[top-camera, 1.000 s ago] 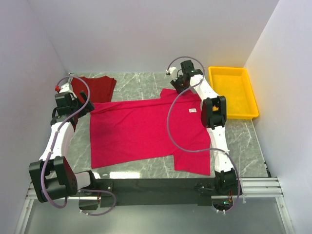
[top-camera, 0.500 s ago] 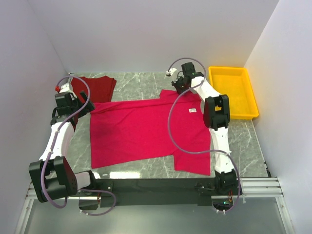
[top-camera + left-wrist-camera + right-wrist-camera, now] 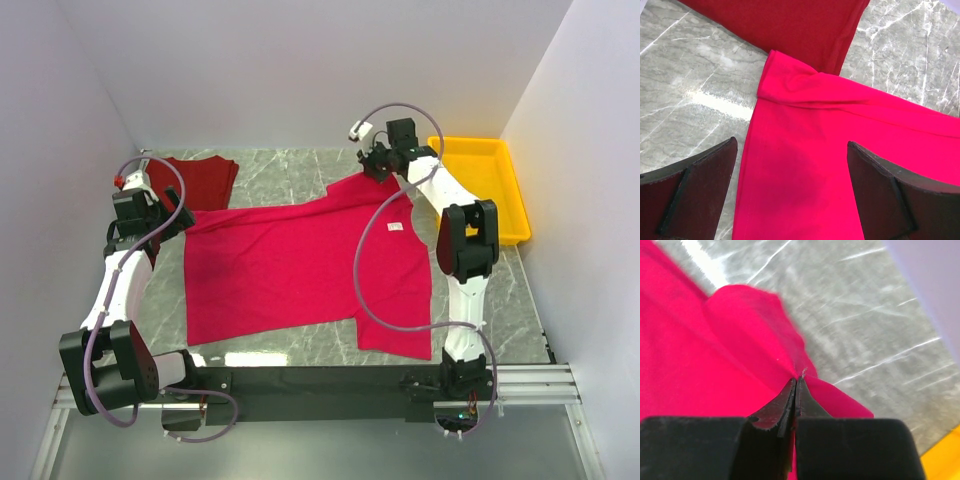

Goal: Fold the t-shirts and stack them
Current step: Fold the tshirt

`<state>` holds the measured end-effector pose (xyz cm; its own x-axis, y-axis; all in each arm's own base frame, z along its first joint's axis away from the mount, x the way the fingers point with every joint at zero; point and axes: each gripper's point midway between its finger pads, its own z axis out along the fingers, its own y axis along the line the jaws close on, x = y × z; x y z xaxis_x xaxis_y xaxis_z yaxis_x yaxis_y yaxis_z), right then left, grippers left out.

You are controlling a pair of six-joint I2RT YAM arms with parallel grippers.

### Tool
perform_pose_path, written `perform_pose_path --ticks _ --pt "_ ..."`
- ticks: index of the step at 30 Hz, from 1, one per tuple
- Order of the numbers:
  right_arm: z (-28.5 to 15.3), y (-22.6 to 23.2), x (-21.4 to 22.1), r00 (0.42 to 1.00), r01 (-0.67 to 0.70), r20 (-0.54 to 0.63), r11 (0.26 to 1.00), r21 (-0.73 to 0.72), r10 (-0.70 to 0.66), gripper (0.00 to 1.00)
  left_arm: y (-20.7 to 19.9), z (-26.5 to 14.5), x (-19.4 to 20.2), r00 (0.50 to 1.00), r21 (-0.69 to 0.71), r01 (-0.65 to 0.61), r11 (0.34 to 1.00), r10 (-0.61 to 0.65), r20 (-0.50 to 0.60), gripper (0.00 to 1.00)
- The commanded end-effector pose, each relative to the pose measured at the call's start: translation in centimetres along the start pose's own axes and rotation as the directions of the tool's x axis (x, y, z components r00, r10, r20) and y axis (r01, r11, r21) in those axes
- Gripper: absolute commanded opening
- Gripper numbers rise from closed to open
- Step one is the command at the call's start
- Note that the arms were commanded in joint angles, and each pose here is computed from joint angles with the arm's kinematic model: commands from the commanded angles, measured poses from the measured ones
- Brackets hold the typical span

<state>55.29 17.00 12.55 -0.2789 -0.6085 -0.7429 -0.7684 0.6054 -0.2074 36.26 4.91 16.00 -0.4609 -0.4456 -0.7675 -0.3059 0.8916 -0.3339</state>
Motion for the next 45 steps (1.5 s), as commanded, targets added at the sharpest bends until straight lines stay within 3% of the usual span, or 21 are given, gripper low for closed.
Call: perform_pose_path --ticks 1,12,16,20,21,23,24,25,28,31,35,37,45 --pt "-1.6 1.0 -0.5 0.998 0.049 0.04 0.998 -0.034 -0.047 0.01 -0.5 -0.4 -0.4 1.0 0.025 0.009 1.0 -0.009 0.012 0.95" --pt "-4.4 5.7 4.2 0.99 0.141 -0.006 0.979 -0.146 -0.143 0.03 -0.6 -0.5 0.1 1.0 0.038 0.006 0.999 -0.006 0.002 0.96" --pt "-5.9 8.3 6.8 0.975 0.197 -0.05 0.949 -0.246 -0.216 0.08 -0.6 -0.5 0.2 1.0 0.039 0.004 0.999 -0.004 -0.001 0.95" --pt "-8.0 11.6 9.7 0.939 0.278 -0.071 0.866 -0.415 -0.336 0.23 -0.5 -0.5 0.7 1.0 0.042 0.003 0.999 -0.003 -0.005 0.95" --pt "-8.3 12.0 10.3 0.936 0.272 -0.087 0.856 -0.44 -0.342 0.36 -0.5 -0.5 0.7 1.0 0.043 0.006 0.999 -0.005 -0.004 0.95" --pt "-9.4 12.6 10.6 0.935 0.258 -0.094 0.839 -0.48 -0.341 0.47 -0.5 -0.6 0.8 1.0 0.045 0.005 0.999 -0.004 -0.005 0.95" --pt "-9.8 12.5 10.4 0.943 0.244 -0.083 0.841 -0.482 -0.321 0.59 -0.5 -0.6 0.9 1.0 0.044 0.006 0.999 -0.005 -0.004 0.95" --pt "-10.0 12.1 9.7 0.952 0.221 -0.085 0.855 -0.47 -0.293 0.63 -0.5 -0.7 0.7 1.0 0.044 0.003 0.999 -0.003 0.0 0.96" --pt "-9.4 9.9 6.5 0.991 0.087 -0.062 0.919 -0.385 -0.119 0.65 -0.5 -0.9 0.8 1.0 0.045 0.003 0.999 -0.003 0.003 0.96" --pt "-7.6 8.8 4.6 0.996 -0.073 -0.065 0.928 -0.364 0.053 0.64 -0.6 -1.2 0.9 1.0 0.049 0.0 0.999 -0.001 0.002 0.96" --pt "-4.4 8.7 3.0 0.921 -0.389 -0.18 0.856 -0.341 0.346 0.62 -0.4 -1.5 1.1 1.0 0.041 -0.008 0.999 0.008 0.002 0.96" --pt "-3.1 8.2 3.0 0.882 -0.47 -0.197 0.833 -0.294 0.428 0.63 -0.4 -1.7 1.1 1.0 0.04 -0.009 0.999 0.009 0.002 0.96" --pt "-0.7 7.2 5.6 0.828 -0.545 -0.263 0.821 -0.171 0.495 0.64 -0.3 -2.1 1.8 1.0 0.046 -0.01 0.999 0.011 -0.006 0.96"
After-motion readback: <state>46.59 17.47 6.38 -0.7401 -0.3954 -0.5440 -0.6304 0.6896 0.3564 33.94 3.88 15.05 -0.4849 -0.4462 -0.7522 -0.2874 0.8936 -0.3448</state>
